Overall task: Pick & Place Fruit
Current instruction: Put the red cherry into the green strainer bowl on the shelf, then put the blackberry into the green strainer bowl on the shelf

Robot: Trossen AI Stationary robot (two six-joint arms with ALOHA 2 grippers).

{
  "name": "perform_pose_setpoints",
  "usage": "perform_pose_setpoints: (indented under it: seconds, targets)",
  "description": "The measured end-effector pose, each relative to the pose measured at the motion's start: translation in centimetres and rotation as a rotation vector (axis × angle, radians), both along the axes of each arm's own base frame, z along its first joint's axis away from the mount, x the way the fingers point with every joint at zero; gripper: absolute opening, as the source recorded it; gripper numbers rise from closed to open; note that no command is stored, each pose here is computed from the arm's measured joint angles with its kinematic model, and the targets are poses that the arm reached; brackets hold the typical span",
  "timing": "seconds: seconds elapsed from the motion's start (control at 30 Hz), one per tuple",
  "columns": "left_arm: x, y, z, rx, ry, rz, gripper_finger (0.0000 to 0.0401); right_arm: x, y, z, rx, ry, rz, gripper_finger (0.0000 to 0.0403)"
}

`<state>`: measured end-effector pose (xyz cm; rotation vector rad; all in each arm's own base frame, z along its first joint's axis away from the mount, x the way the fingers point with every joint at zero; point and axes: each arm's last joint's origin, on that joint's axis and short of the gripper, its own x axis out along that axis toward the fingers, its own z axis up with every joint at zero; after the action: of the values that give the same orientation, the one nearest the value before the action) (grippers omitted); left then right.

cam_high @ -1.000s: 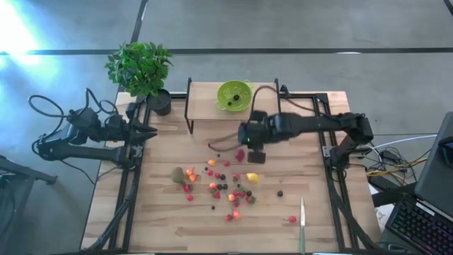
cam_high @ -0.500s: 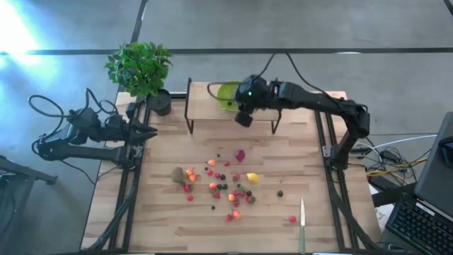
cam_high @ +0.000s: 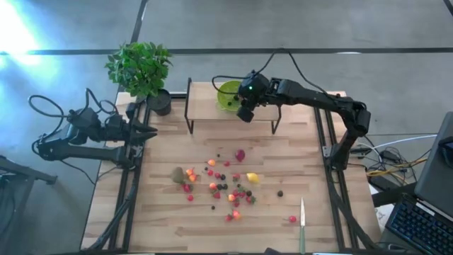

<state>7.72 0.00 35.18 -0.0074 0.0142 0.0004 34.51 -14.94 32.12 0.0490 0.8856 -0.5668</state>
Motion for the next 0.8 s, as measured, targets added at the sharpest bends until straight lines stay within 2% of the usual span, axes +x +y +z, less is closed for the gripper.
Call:
perform_pose_setpoints:
  seconds: [0.2,0.53,0.8]
  targets:
    - [0.0,0.0,0.0,0.0,0.0,0.0,0.0062,-0.1,-0.2,-0.1,-0.007,0.006,-0.012,0.0117]
    - [0.0,0.0,0.0,0.0,0.0,0.0,0.0062,-0.3,-0.4,-0.1,0.003,-0.002,-0.034,0.0189]
    - [0.0,0.0,0.0,0.0,0.0,-0.001,0.0062,-1.2,0.8,2.5,-0.006,-0.018,-0.006,0.0205]
